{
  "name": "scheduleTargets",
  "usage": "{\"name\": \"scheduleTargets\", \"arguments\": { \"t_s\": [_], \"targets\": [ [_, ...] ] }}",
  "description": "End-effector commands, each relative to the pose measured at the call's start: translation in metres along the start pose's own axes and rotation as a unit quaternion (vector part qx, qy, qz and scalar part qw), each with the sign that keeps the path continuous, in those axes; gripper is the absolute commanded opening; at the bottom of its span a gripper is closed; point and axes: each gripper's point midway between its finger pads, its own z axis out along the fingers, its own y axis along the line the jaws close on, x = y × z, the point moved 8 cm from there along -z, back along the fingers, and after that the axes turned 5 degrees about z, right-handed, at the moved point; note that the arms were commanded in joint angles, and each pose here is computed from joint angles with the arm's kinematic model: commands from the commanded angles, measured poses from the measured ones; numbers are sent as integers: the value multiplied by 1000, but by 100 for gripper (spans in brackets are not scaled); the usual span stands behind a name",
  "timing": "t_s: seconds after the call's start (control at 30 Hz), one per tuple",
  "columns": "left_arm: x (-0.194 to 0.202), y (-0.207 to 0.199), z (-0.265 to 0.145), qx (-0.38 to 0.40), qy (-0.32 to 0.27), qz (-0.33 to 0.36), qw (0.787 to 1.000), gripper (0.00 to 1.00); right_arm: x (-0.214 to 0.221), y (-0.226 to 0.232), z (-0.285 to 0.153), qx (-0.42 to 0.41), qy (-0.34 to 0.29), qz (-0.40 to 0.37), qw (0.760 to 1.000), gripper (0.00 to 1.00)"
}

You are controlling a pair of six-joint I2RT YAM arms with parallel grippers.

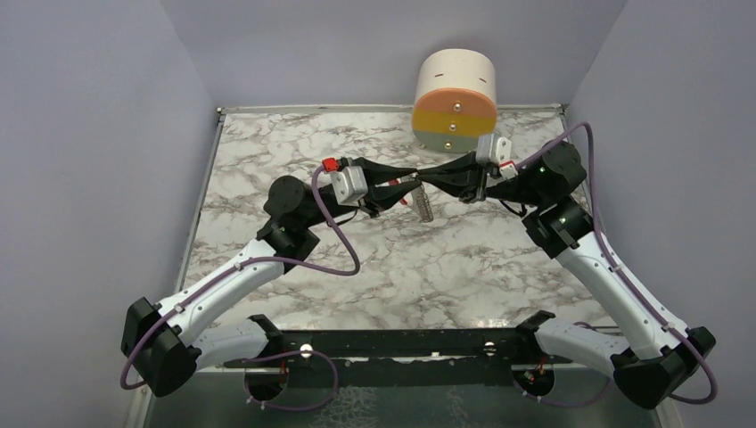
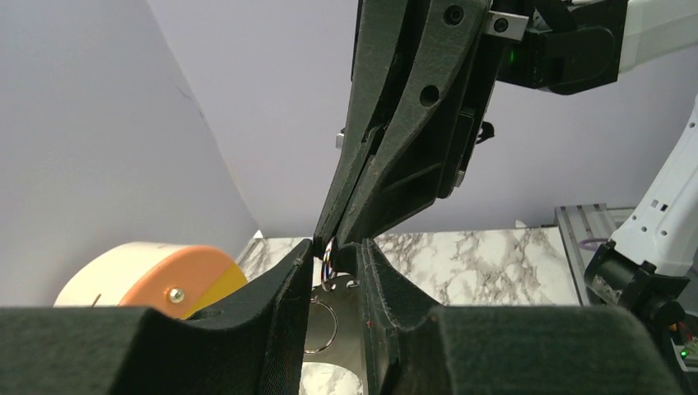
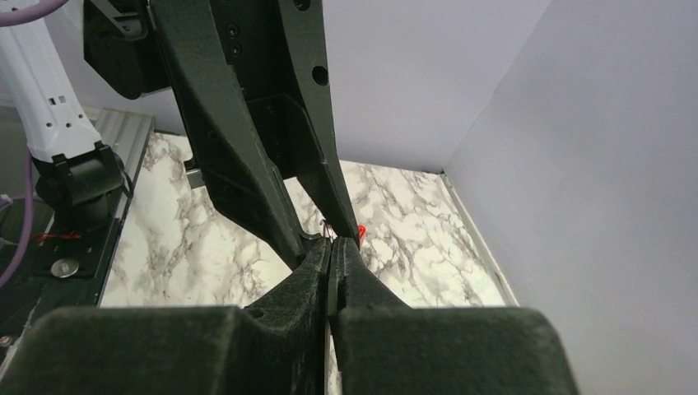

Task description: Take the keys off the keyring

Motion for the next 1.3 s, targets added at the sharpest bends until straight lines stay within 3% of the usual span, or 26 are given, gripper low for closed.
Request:
{"name": "scheduleTargets", "arguments": {
  "t_s": [0.0,0.2,0.6,0.73,0.83,1.27],
  "targets": [
    [-5,4,-2,-20,18,26,999,26,-8,5,4,-21,0,-1,1000,1],
    [-13,11,-9,-40,46,68,996,20,-6,4,6,-20,5,0,1000,1],
    [-26,24,-9,-35,114,114,986,22,-4,4,8,-22,10,2,1000,1],
    [-23,25,-5,-14,130,118,984,13,-5,4,8,-20,10,1,1000,1],
    [-24,24,-3,-3,133,121,984,0,-4,4,8,-21,12,2,1000,1],
    [-30,14,-11,27,116,134,984,0,-5,4,5,5,6,-2,1000,1]
  ]
}}
